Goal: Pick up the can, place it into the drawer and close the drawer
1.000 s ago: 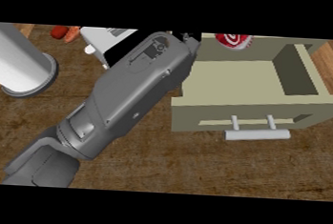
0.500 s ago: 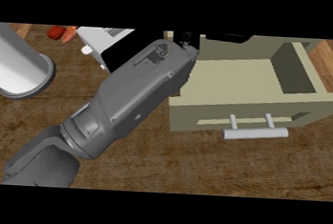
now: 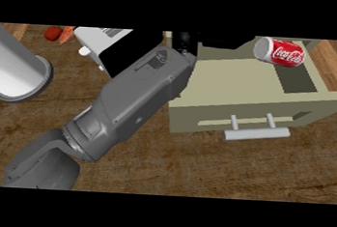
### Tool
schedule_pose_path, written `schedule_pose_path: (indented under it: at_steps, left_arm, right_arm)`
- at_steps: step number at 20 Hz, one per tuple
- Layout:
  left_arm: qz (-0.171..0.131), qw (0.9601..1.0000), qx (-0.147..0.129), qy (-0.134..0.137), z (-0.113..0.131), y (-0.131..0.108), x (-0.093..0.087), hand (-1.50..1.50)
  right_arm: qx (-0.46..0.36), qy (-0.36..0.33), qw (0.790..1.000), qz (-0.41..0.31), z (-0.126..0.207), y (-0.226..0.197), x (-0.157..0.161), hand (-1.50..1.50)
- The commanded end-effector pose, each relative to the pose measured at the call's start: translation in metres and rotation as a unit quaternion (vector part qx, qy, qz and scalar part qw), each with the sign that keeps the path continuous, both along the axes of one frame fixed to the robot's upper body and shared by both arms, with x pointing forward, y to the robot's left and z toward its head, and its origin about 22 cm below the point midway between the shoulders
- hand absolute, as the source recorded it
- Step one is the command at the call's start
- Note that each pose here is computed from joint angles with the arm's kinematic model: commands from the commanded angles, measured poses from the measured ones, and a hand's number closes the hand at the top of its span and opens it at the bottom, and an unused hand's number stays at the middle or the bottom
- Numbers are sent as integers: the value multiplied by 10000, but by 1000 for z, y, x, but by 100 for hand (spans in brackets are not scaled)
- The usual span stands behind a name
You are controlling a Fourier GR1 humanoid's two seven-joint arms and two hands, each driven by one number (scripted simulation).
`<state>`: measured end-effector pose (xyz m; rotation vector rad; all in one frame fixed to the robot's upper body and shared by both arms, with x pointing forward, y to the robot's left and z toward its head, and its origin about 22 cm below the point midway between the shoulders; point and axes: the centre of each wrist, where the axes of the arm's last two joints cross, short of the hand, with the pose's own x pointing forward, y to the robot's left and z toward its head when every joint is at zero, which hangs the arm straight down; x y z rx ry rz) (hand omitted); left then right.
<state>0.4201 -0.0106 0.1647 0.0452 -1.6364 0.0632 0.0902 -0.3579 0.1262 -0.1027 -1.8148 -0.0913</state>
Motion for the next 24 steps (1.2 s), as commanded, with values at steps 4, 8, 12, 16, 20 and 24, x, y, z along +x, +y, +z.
schedule_pose_path:
  at_steps: [4, 8, 12, 16, 20, 24]
  left_arm:
    - [128, 9999, -99, -13, -1, -3, -2, -150]
    - [94, 9997, -184, -98, 7, -1, 4, -150]
    - [70, 9991, -306, -302, 22, -9, 0, -150]
    - [-34, 9984, -327, -456, 12, -10, -5, -150]
    - [-6, 9970, -470, -615, 30, -16, -4, -150]
    - [39, 9969, -424, -655, 22, -11, -2, -150]
  right_arm:
    - [-80, -4, 10000, -10, 0, -6, -3, -150]
    - [-269, -192, 9994, 35, 19, 8, -3, -150]
    - [-1563, -649, 9855, -125, 34, 6, 5, -150]
    - [-1844, -990, 9776, 243, 39, 24, 9, -150]
    - [-2347, -1142, 9652, 143, 52, 33, 20, -150]
    - [-2868, -1098, 9515, 158, 51, 44, 33, -150]
